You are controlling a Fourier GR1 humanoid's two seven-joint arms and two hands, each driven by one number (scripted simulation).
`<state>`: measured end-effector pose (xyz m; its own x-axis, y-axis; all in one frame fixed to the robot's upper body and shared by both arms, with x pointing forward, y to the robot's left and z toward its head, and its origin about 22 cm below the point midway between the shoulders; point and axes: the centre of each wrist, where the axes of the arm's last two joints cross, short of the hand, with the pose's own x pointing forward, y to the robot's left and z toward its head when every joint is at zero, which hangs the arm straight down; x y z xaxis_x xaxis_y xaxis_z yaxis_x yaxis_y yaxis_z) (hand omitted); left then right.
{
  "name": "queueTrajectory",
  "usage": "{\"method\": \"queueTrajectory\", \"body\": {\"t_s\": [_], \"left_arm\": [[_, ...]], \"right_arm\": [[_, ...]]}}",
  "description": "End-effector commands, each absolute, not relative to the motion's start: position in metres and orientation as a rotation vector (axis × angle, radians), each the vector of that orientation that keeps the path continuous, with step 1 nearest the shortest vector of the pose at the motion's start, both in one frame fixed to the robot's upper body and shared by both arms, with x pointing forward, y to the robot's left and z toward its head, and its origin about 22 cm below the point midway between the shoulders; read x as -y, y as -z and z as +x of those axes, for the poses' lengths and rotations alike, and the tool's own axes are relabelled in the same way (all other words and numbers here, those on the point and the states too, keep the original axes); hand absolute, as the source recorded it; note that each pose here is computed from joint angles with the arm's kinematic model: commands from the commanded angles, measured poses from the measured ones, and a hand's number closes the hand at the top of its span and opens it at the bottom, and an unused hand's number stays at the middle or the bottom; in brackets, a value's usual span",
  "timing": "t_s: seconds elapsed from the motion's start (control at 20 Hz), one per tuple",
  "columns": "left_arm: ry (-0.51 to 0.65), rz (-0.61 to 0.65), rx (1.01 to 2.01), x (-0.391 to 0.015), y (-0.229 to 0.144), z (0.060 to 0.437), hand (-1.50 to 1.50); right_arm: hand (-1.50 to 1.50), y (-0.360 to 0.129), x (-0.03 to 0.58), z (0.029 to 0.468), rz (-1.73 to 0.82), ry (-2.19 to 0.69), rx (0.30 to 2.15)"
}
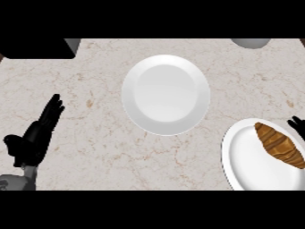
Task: Pick the croissant from the plate and place it in the plate
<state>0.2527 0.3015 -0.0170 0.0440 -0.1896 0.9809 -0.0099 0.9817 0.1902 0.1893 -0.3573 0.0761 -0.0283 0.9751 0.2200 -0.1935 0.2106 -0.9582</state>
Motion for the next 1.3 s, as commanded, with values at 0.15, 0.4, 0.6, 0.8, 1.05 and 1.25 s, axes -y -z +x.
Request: {"method": "queueTrajectory", "body": {"t_s": [0.15,0.4,0.6,0.8,1.05,1.25], "left_arm": [[0.134,0.159,1.519,-0.313,0.033,0.252,0.0],[0.129,0.154,1.512,-0.306,0.032,0.249,0.0],[0.147,0.159,1.528,-0.305,0.017,0.25,0.0],[0.148,0.158,1.501,-0.301,0.026,0.233,0.0],[0.148,0.151,1.516,-0.298,0.023,0.263,0.0],[0.143,0.155,1.512,-0.306,0.017,0.269,0.0]], "right_arm": [[-1.5,-0.042,0.346,0.216,-0.884,-1.188,1.172],[-1.5,-0.038,0.343,0.225,-0.966,-1.196,1.122],[-1.5,-0.011,0.35,0.223,-0.959,-1.199,1.105],[1.5,-0.024,0.358,0.227,-0.856,-1.232,1.084],[1.5,0.002,0.344,0.247,-0.842,-1.329,1.136],[1.5,-0.005,0.36,0.249,-0.841,-1.319,1.186]]}}
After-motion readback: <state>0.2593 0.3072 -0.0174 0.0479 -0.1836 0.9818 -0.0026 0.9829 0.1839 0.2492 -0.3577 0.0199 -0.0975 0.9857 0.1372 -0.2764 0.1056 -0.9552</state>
